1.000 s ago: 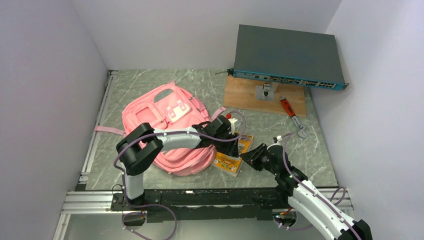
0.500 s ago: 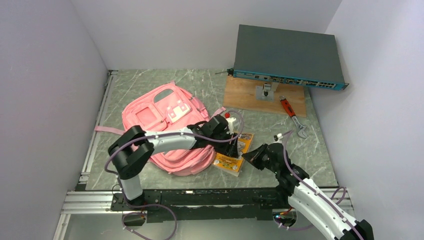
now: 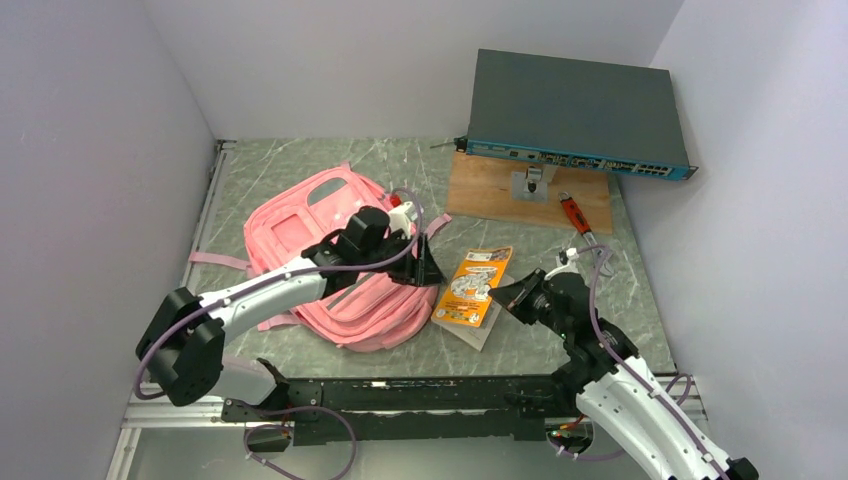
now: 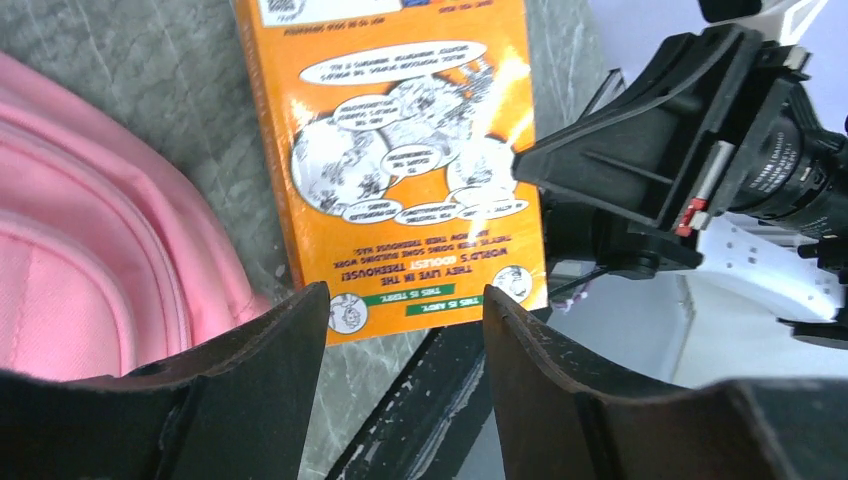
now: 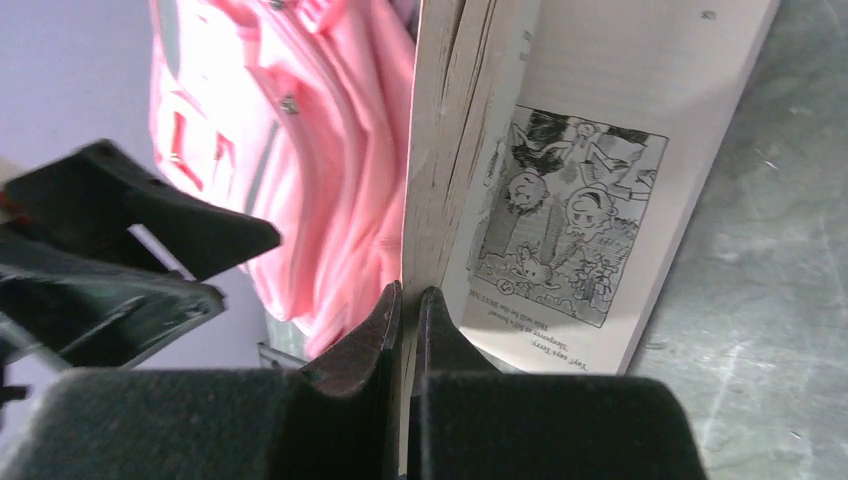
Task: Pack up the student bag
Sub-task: Pick up the book from the center of the board.
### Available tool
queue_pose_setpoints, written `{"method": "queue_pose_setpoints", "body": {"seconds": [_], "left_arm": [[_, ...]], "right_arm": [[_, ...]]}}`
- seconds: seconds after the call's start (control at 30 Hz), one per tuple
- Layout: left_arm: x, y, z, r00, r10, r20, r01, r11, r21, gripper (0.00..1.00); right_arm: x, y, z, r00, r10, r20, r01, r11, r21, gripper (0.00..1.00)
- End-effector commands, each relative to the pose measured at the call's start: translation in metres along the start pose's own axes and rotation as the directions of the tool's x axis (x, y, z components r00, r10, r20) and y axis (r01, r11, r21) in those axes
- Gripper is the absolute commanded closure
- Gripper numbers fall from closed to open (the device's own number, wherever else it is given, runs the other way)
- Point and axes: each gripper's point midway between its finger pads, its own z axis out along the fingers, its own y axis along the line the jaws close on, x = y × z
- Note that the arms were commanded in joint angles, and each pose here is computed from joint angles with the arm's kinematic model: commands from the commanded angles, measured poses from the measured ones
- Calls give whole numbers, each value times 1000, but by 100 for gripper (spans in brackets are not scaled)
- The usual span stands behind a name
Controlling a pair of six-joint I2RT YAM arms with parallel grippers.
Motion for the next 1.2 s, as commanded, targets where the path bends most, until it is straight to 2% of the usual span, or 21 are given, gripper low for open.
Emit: {"method": "queue_pose_setpoints", "body": {"seconds": [0.0,0.33,0.5,0.67,0.8,0.87,0.97,1.17], "left_arm": [[-13,-14,-15,997,-55,48,49,991,126,37],[-10,-13,-7,985,-172,-23,171,940,294,35],[-10,-15,-6,978,-206,-33,205,917,343,29],[-8,12,-5,970,-244,1,239,950,201,27],[-12,32,-10,962,-264,65,256,960,109,20],[-14,28,-10,961,-271,59,260,955,144,19],[-11,11,-7,962,-271,-18,267,930,254,20],[-13,-21,-15,950,-301,-75,298,814,500,23]], "right_arm": [[-28,71,-25,998,-2,67,15,979,-204,100],[-30,110,-44,999,21,44,-3,930,-368,100],[-31,119,-48,999,32,40,-13,913,-407,100],[-32,123,-52,999,35,40,-15,906,-422,100],[-33,130,-56,999,31,40,-10,896,-444,100],[-33,131,-57,999,35,38,-14,891,-453,100],[-32,134,-57,999,46,25,-29,879,-477,100],[-30,133,-54,998,68,7,-56,869,-492,100]]}}
